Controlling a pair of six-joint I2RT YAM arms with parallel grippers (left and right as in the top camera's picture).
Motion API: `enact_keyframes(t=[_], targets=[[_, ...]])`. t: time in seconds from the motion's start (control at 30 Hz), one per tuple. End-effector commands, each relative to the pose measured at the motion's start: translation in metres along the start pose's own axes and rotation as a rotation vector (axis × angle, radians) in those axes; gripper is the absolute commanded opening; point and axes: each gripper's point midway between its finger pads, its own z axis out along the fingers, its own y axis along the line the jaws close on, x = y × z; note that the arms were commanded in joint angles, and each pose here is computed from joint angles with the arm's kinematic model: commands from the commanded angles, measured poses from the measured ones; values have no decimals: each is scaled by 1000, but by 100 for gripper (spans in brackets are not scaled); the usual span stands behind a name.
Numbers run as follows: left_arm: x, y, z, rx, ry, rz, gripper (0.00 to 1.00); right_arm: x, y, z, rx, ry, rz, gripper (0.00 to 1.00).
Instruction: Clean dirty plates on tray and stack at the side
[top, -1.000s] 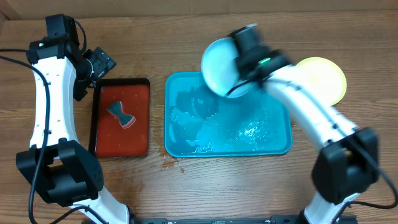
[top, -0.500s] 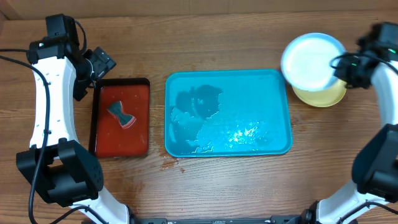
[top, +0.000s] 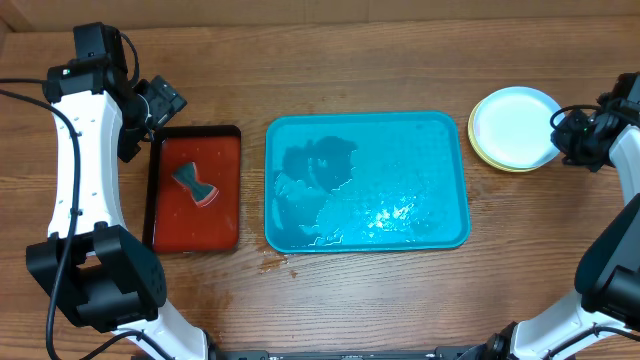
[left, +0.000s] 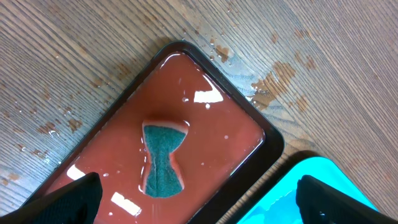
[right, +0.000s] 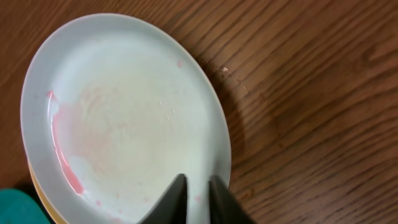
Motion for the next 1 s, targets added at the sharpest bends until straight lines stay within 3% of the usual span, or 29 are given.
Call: enact_keyframes(t=[0.0, 0.03, 0.07, 0.3, 0.37, 0.63, 0.97], targets=[[-2, 0, 1, -7, -7, 14, 100, 2, 7, -5, -29, -2, -6, 43], [-2, 0, 1, -7, -7, 14, 100, 4, 10, -5, -49, 11, -6, 53], [-2, 0, 1, -7, -7, 14, 100, 8, 14, -6, -77, 30, -8, 57], [-2, 0, 1, -7, -7, 14, 100, 36, 44, -30, -254, 156, -2, 61], [-2, 0, 1, -7, -7, 14, 100, 42, 50, -49, -282, 156, -46, 100], [-2, 0, 1, -7, -7, 14, 100, 92, 76, -142, -322, 127, -231, 100], [-2, 0, 1, -7, -7, 14, 100, 194, 111, -228, -473, 76, -506, 100]])
